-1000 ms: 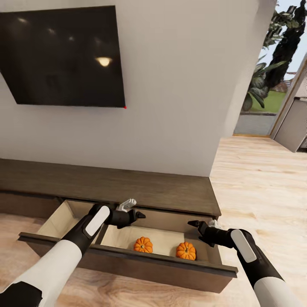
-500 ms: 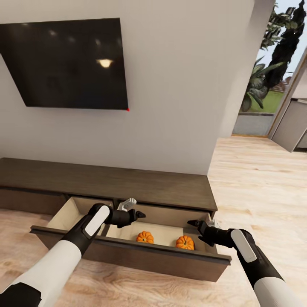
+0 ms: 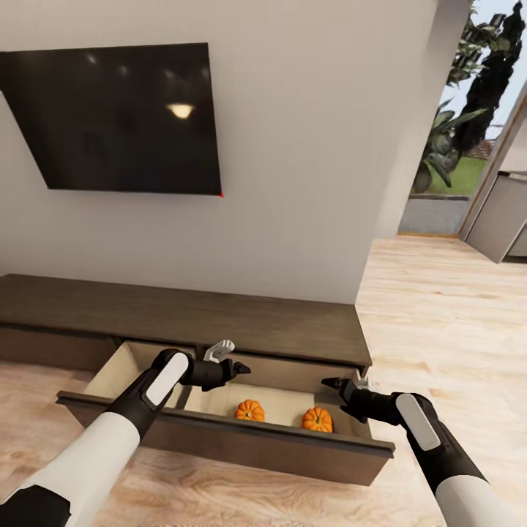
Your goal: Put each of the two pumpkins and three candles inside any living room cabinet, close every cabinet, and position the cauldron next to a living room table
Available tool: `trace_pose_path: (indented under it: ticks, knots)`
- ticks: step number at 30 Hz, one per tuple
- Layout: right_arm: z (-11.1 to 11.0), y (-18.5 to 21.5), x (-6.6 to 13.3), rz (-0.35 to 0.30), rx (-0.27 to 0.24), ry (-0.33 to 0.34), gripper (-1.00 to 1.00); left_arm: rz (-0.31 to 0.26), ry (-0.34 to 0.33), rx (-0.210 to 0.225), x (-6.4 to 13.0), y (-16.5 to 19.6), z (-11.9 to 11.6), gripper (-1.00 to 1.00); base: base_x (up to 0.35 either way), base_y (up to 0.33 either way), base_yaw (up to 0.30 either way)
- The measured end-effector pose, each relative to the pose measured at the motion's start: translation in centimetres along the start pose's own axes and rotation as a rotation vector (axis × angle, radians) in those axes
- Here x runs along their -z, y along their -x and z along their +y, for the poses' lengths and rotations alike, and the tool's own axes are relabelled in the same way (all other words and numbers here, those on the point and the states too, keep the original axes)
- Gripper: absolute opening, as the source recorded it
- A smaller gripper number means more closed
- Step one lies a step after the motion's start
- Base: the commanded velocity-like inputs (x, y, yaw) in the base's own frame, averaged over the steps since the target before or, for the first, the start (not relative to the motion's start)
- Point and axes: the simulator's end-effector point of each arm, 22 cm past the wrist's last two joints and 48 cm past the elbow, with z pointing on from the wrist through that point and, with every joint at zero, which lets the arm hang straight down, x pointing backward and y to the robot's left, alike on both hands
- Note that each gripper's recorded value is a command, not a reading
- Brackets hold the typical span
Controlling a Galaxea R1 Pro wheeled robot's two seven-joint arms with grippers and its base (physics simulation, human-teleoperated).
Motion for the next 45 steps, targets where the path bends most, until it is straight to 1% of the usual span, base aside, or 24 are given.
trace_pose_path:
  ticks: [11,14,20,27,34,40,45]
  knots:
    - [2.0,-0.2,0.8,0.018,0.023,-0.004,1.0,-0.001,0.001,0.002,1.5,0.9,-1.2,1.0,-0.281,0.127,0.004]
    - [2.3,-0.4,0.7,0.019,0.026,0.0,1.0,-0.005,0.0,0.002,1.6,1.0,-1.2,1.0,-0.245,0.097,0.111]
    - [2.7,-0.4,0.9,0.017,0.032,0.003,1.0,-0.013,-0.002,-0.001,2.0,1.3,-1.5,1.0,-0.041,0.028,0.196]
    - [3.0,-0.3,1.0,0.014,0.038,0.006,1.0,-0.037,-0.014,-0.025,2.7,2.2,-2.6,1.0,0.002,0.003,0.229]
    - [3.4,-0.2,1.3,0.009,0.042,0.01,1.0,-0.044,-0.015,-0.03,3.0,2.4,-2.8,1.0,-0.012,0.0,0.236]
    - [3.8,-0.2,1.3,0.008,0.045,0.016,1.0,-0.049,-0.017,-0.032,3.2,2.5,-3.0,1.0,-0.175,0.0,0.236]
    - [4.1,-0.3,1.2,0.009,0.046,0.021,1.0,-0.052,-0.019,-0.032,3.4,2.6,-3.1,1.0,-0.278,0.0,0.115]
